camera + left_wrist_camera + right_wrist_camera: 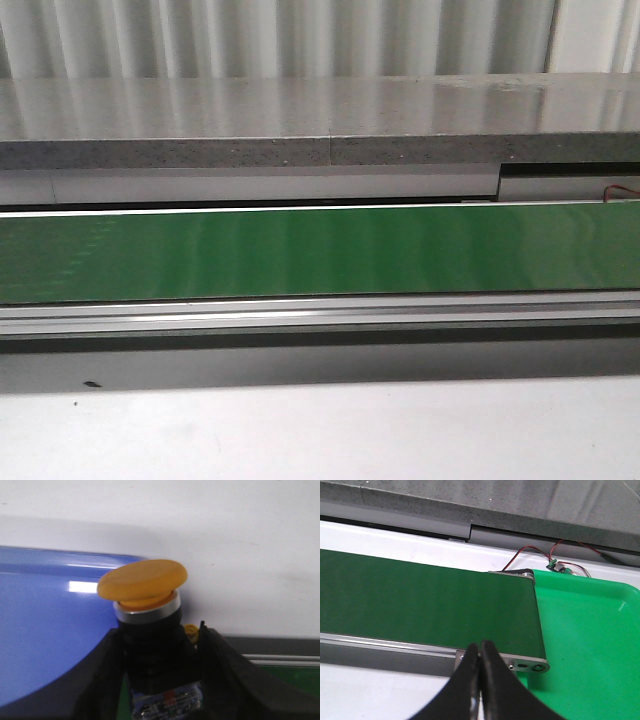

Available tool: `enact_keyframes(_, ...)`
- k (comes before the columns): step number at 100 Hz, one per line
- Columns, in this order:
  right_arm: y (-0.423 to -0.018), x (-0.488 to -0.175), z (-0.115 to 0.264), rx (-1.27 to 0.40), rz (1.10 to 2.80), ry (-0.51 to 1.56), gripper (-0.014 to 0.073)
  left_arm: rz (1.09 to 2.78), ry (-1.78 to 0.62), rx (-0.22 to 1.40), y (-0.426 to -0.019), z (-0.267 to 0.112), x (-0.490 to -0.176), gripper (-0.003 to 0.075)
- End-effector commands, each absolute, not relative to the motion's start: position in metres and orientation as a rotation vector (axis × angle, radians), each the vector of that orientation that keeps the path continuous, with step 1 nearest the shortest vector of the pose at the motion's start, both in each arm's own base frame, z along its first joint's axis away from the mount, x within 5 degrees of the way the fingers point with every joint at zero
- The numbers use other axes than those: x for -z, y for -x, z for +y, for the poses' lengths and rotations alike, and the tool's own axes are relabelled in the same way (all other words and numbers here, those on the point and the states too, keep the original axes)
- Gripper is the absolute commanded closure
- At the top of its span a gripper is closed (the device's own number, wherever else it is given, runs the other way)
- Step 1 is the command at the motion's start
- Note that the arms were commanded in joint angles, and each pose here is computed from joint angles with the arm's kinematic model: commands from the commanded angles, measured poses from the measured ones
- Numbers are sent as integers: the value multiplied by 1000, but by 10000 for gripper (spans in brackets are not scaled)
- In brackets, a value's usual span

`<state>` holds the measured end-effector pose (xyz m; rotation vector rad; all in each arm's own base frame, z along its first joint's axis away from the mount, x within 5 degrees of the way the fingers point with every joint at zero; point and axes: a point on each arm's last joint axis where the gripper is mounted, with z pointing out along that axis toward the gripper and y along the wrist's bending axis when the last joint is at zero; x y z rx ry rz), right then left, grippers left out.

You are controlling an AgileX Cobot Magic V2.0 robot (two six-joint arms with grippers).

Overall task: Move button from right to left
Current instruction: 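Lift the button with the left gripper and carry it over the blue tray, then lower the button into the blue tray and open the left gripper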

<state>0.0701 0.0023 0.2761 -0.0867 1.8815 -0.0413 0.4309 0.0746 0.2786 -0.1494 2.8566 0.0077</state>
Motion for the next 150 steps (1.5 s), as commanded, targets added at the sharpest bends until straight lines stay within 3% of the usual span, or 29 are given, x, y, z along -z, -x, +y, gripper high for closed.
enact_keyframes(1,-72,-291,2,52,1788,77,662,2787,200,-35,-414,93,-316,659)
enact_keyframes(24,-72,-291,2,52,1788,77,662,2829,207,-93,-400,136,-305,659)
enact_keyframes(38,-72,-291,2,52,1788,77,662,2915,166,-93,-387,154,-283,659)
enact_keyframes(54,-72,-291,2,52,1788,77,662,3001,38,-75,-379,163,-255,659)
enact_keyframes(94,-72,-291,2,52,1788,77,662,3131,6,-22,-386,171,-189,647)
enact_keyframes(101,-72,-291,2,52,1788,77,662,3144,-49,-18,-387,172,-185,591)
enact_keyframes(116,-72,-291,2,52,1788,77,662,3145,-65,-25,-387,172,-185,318)
enact_keyframes(121,-72,-291,2,52,1788,77,662,3147,-69,-35,-387,173,-185,265)
enact_keyframes(150,-72,-291,2,52,1788,77,662,3090,-37,-83,-388,174,-205,277)
